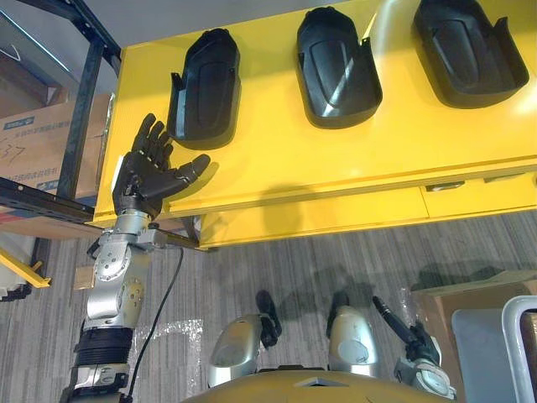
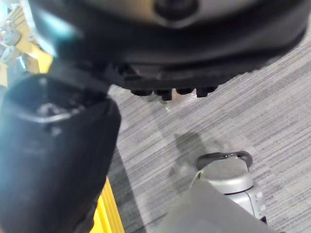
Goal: Walk over and take three plastic housings, then place them on the shelf
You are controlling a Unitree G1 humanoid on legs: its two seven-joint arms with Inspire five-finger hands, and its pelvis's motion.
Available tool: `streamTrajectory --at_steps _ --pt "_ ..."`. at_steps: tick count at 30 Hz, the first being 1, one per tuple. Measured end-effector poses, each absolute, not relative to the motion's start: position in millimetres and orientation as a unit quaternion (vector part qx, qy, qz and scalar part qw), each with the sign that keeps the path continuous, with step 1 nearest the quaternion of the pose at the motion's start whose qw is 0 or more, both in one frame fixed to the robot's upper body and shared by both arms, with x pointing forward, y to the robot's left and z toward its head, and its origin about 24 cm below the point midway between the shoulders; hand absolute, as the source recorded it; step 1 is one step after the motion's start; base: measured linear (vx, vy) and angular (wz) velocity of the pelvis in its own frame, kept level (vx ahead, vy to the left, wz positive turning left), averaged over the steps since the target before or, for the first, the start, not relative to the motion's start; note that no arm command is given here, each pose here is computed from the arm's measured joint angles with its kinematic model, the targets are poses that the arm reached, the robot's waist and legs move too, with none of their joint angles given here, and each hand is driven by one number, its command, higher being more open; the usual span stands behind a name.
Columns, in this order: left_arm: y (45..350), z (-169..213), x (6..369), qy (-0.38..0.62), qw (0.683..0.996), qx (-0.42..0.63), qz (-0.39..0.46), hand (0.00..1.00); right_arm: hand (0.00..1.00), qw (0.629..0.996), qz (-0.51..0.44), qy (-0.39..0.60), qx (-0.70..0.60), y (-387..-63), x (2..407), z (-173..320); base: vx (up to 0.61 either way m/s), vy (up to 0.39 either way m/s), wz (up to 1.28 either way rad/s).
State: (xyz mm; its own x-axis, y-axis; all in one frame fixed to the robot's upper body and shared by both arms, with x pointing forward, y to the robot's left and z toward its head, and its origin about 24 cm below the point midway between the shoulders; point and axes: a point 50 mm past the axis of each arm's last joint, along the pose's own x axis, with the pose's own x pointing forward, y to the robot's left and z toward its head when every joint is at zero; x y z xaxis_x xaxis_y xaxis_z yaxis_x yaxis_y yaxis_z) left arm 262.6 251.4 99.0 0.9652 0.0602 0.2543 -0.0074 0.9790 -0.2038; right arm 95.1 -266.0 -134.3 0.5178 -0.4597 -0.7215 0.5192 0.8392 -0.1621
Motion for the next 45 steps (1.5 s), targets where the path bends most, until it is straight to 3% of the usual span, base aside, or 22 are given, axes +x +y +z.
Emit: streamTrajectory --at_steps 36,45 --pt "239.6 92.1 264.7 -0.095 0.991 -0.087 -0.035 1.0 1.0 0.865 -0.283 0.413 0.038 -267.9 85.5 -136.1 0.0 0.0 0.0" --pt "241.1 80.8 253.9 -0.075 0.997 -0.028 0.014 1.0 1.0 0.854 -0.287 0.433 0.041 -264.7 70.1 -140.4 0.04 -0.003 -0.02"
